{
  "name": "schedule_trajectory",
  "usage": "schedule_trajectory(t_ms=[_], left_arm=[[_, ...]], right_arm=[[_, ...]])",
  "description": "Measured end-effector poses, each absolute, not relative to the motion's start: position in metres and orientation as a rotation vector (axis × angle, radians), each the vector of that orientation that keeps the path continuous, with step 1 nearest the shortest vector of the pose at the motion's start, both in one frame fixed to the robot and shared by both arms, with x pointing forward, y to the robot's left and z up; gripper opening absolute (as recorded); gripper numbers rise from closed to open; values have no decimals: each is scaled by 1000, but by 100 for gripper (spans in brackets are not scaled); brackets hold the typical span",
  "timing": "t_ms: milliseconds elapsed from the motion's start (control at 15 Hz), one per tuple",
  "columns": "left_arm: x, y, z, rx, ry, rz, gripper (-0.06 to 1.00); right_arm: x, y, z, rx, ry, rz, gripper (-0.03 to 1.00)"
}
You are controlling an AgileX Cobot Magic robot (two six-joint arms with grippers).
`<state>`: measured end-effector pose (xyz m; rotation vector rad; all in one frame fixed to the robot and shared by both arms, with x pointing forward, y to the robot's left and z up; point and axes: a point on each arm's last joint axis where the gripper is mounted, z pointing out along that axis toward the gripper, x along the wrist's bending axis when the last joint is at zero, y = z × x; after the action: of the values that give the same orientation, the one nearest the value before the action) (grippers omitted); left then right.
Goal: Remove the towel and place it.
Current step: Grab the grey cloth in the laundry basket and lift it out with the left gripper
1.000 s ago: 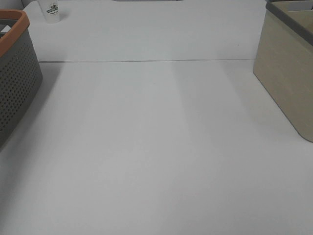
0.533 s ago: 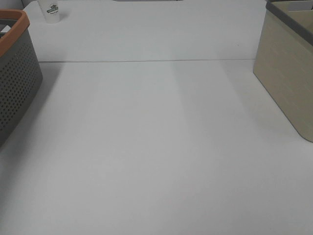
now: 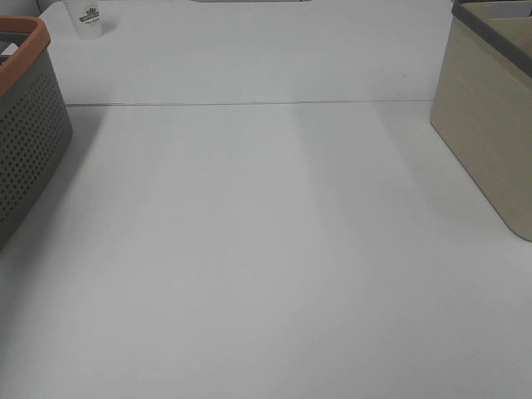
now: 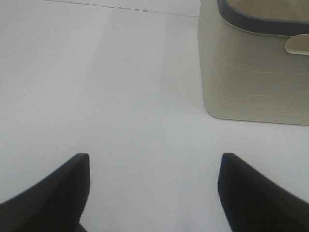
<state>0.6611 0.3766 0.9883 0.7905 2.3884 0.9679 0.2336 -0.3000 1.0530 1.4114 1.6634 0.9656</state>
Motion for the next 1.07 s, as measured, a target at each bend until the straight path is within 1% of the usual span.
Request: schedule_trajectory(t_ms=[600,667,733,800,933,1067], left_arm=[[669,377,976,742,2412,940,71],[669,377,975,742,2412,936,69],[669,377,975,742,2410,933,65],[669,376,975,739,2410,929,59],[669,375,974,700,2428,889,44],[668,374,973,674,2441,864,31]], right_arm=[[234,-300,1053,1411,1663,966,73],[234,-300,1053,1411,1663,966,73],[234,-300,1053,1411,1663,966,73],[234,-300,1053,1411,1663,966,73],[234,-300,1053,1411,1663,966,73],[234,-300,1053,1411,1663,966,73]])
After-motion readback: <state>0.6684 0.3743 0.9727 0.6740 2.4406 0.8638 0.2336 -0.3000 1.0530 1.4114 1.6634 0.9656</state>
